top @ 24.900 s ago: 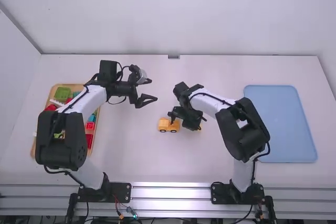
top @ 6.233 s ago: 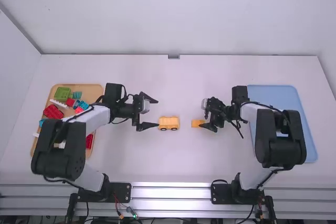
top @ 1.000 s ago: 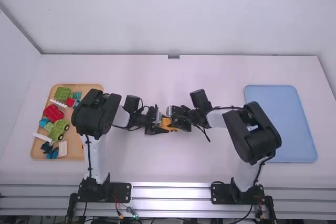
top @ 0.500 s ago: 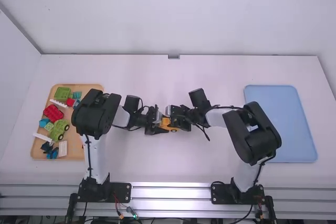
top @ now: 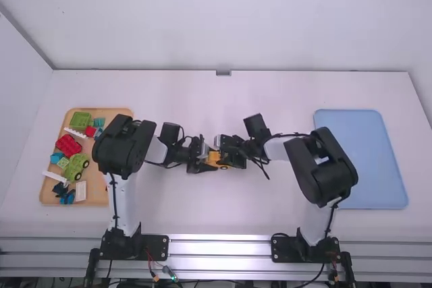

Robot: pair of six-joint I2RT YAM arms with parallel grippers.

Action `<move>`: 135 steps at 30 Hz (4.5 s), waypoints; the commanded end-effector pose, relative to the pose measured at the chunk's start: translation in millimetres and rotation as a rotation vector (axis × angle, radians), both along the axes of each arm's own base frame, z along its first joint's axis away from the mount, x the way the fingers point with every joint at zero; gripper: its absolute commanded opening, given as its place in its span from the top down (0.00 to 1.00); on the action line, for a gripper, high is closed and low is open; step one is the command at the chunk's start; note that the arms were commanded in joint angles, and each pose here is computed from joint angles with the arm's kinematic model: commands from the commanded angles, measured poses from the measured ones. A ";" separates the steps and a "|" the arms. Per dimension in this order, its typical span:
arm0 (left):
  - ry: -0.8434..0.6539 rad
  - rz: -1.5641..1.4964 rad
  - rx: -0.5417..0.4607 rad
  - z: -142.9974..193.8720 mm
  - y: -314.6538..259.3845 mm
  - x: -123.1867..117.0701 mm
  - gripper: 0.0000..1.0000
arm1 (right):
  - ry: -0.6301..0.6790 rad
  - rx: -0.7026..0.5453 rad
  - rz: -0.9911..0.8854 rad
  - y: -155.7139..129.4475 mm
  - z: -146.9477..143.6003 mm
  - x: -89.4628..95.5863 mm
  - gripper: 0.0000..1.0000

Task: Assemble lego blocks to make yellow taxi

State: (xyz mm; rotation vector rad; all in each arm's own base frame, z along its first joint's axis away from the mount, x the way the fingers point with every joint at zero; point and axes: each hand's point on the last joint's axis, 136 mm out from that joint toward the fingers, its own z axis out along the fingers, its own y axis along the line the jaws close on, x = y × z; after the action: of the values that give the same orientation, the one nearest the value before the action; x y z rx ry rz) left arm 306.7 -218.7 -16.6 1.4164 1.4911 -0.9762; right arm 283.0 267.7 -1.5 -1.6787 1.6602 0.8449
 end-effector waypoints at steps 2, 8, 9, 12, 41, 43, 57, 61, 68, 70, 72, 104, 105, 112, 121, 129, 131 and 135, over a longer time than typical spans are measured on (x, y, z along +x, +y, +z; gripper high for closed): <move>0.032 -0.011 0.003 -5.5 -2.6 -7.7 0.81 | 0.011 0.065 0.024 -3.4 6.4 3.2 0.57; 0.033 -0.012 0.002 -5.3 -2.6 -7.9 0.80 | -0.017 0.205 0.109 -1.3 27.5 -2.7 0.48; 0.033 -0.012 0.002 -5.3 -2.8 -8.0 0.79 | -0.026 0.256 0.135 -1.7 35.4 -4.6 0.44; 0.033 -0.012 0.002 -5.3 -2.6 -7.9 0.68 | -0.029 0.330 0.162 -4.9 46.9 -6.8 0.27; 0.234 0.775 0.172 161.9 89.6 56.6 0.01 | 0.029 0.000 -0.075 3.2 -19.1 -1.2 0.01; 0.245 0.917 0.122 184.6 108.4 61.1 0.01 | 0.014 -0.011 -0.067 8.2 -19.3 -1.5 0.01; 0.193 1.359 -0.083 262.0 172.2 54.8 0.01 | 0.010 -0.008 -0.053 12.7 -18.5 -4.8 0.50; 0.177 1.356 -0.092 266.0 170.4 55.8 0.01 | 0.016 -0.013 -0.069 10.5 -9.7 4.1 0.52; 0.162 1.364 -0.106 267.8 173.0 62.3 0.01 | -0.017 -0.213 -0.280 -51.1 32.2 49.9 0.60; 0.159 1.364 -0.108 267.8 172.9 63.6 0.01 | -0.037 -0.258 -0.325 -69.5 39.0 59.0 0.61; 0.153 1.363 -0.113 267.3 172.6 68.0 0.01 | -0.056 -0.327 -0.444 -109.8 52.6 74.9 0.62; 0.111 1.336 -0.094 255.8 166.1 90.7 0.01 | 0.384 -0.300 -1.613 -445.7 4.1 64.8 0.57; 0.111 1.336 -0.093 255.7 166.1 90.6 0.01 | 0.391 -0.311 -1.633 -448.3 3.2 62.8 0.52; 0.117 1.340 -0.089 254.4 168.1 90.2 0.01 | 0.407 -0.297 -1.654 -443.6 4.2 66.3 0.01; 0.131 1.329 -0.059 255.8 165.2 75.0 0.01 | 0.323 -0.275 -1.609 -413.7 43.2 82.3 0.01; 0.019 1.177 -0.010 274.6 149.1 48.5 0.01 | 0.135 -0.287 -1.564 -364.1 102.6 88.3 0.01; 0.004 1.161 -0.024 279.9 147.2 41.0 0.02 | 0.070 -0.287 -1.579 -351.6 115.4 85.5 0.01; -0.022 1.172 -0.059 288.2 149.6 27.3 0.01 | -0.036 -0.245 -1.550 -316.7 137.1 76.6 0.01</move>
State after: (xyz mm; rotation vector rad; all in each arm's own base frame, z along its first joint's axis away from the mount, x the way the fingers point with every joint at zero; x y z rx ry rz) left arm 346.4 -63.9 268.1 0.2734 1.8793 -0.2288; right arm 371.6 -59.2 130.1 -0.1664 2.3665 -0.1338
